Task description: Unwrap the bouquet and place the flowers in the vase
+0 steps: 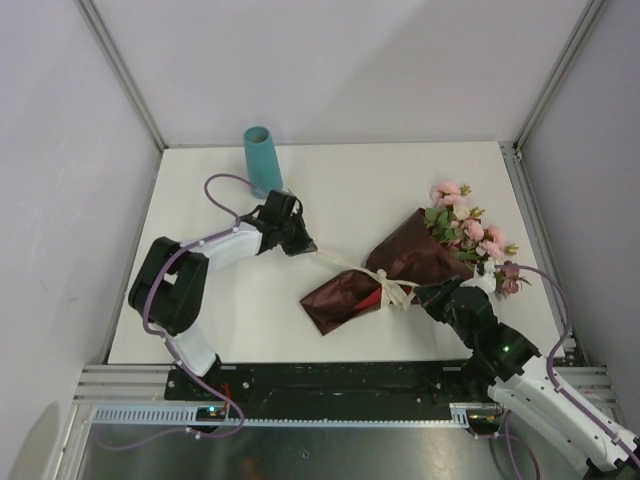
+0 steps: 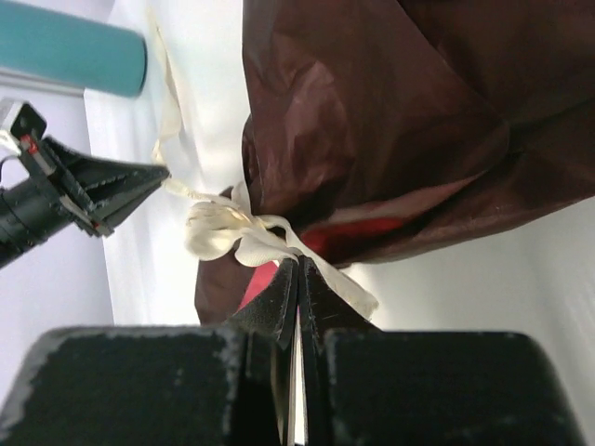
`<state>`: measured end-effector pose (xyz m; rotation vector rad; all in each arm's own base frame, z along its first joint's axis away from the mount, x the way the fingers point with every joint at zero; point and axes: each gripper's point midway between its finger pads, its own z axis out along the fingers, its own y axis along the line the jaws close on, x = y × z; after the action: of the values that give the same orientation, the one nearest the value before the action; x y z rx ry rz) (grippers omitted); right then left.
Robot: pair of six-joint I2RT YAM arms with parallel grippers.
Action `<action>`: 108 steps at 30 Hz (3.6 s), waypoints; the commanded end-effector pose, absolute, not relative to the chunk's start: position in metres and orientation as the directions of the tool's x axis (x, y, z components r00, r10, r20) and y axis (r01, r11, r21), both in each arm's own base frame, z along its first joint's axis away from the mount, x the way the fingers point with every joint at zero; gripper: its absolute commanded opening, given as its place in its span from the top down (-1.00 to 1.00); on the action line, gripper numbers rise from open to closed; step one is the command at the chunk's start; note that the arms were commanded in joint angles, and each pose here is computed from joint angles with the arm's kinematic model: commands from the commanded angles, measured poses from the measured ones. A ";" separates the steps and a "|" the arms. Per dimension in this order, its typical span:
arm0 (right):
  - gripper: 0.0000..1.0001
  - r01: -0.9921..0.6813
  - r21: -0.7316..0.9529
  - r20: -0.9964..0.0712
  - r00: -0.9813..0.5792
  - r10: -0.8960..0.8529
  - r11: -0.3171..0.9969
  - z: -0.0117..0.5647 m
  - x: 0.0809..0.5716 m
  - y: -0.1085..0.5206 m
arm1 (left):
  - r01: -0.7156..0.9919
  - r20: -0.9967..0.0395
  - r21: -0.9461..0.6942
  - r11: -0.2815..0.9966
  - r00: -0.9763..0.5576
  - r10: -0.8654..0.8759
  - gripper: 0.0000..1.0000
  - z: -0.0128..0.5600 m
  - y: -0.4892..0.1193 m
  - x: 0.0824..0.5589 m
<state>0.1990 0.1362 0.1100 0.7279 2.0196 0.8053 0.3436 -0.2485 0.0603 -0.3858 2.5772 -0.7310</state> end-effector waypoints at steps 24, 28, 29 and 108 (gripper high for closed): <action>1.00 0.281 0.713 -0.548 -0.350 0.760 0.643 0.124 0.216 0.096 | -0.489 -0.578 -0.467 0.737 -0.462 -0.673 1.00 0.166 -0.018 0.390; 1.00 0.256 0.719 -0.558 -0.342 0.756 0.646 0.133 0.217 0.095 | -0.483 -0.559 -0.486 0.729 -0.469 -0.684 1.00 0.166 -0.014 0.389; 1.00 0.245 0.721 -0.562 -0.338 0.754 0.648 0.137 0.218 0.095 | -0.470 -0.547 -0.496 0.730 -0.484 -0.683 1.00 0.164 -0.018 0.387; 0.33 -0.323 0.389 -0.635 -0.773 -0.003 0.863 0.075 0.305 0.297 | -0.053 -0.309 -0.549 0.834 -0.914 -0.262 0.04 0.033 -0.208 0.243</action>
<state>0.3037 0.2962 0.0693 -0.1861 2.4342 0.7226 0.2418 -0.2068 0.0306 -0.2291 2.6642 -0.7756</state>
